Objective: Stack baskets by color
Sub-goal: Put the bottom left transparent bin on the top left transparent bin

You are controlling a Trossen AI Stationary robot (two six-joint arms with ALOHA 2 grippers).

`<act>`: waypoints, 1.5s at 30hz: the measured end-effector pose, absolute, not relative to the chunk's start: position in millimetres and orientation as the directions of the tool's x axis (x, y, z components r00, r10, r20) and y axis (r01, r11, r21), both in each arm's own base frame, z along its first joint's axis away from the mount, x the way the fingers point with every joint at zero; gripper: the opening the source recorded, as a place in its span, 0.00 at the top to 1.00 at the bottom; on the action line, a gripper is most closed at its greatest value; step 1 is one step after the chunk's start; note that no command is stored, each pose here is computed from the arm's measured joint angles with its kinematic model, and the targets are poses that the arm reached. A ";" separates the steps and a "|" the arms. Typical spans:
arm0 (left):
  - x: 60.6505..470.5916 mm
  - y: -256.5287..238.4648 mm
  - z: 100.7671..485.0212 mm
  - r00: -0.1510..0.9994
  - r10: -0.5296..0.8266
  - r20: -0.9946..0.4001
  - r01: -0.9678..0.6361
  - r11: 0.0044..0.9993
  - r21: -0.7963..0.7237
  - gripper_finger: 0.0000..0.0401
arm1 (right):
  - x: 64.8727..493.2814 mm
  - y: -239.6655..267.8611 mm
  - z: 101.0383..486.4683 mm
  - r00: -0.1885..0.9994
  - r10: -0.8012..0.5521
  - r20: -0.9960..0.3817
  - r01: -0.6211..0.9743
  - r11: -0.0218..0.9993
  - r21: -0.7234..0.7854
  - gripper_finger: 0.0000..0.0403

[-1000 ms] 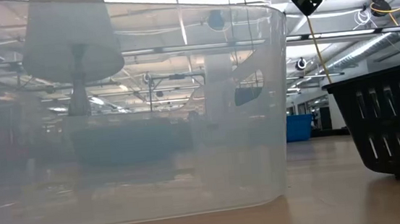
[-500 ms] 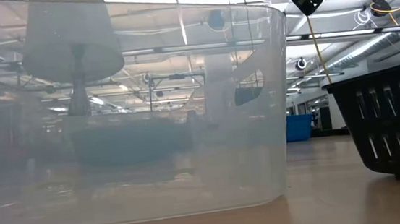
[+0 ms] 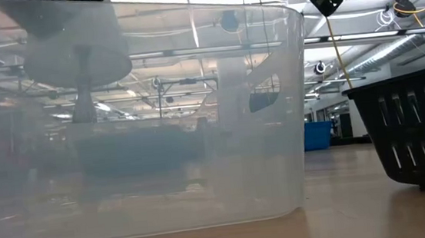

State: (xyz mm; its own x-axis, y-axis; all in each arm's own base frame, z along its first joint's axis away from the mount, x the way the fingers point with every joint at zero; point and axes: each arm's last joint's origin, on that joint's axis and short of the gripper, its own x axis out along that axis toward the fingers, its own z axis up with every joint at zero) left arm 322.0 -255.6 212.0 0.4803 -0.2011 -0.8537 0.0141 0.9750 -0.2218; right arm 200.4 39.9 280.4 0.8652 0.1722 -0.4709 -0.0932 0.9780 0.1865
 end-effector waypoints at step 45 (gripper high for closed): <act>312.6 -263.7 187.5 0.436 -0.098 -0.895 0.011 0.995 -0.104 0.45 | 214.8 57.9 286.1 0.882 0.238 -0.406 -0.217 0.971 0.099 0.70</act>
State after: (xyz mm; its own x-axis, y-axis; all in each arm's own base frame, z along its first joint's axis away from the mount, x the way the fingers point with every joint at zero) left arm 312.6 -263.7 187.5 0.4355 -0.0981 -0.8948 0.0106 0.9945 -0.1039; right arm 214.8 57.9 286.1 0.8823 0.2382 -0.4061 -0.2167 0.9712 0.0987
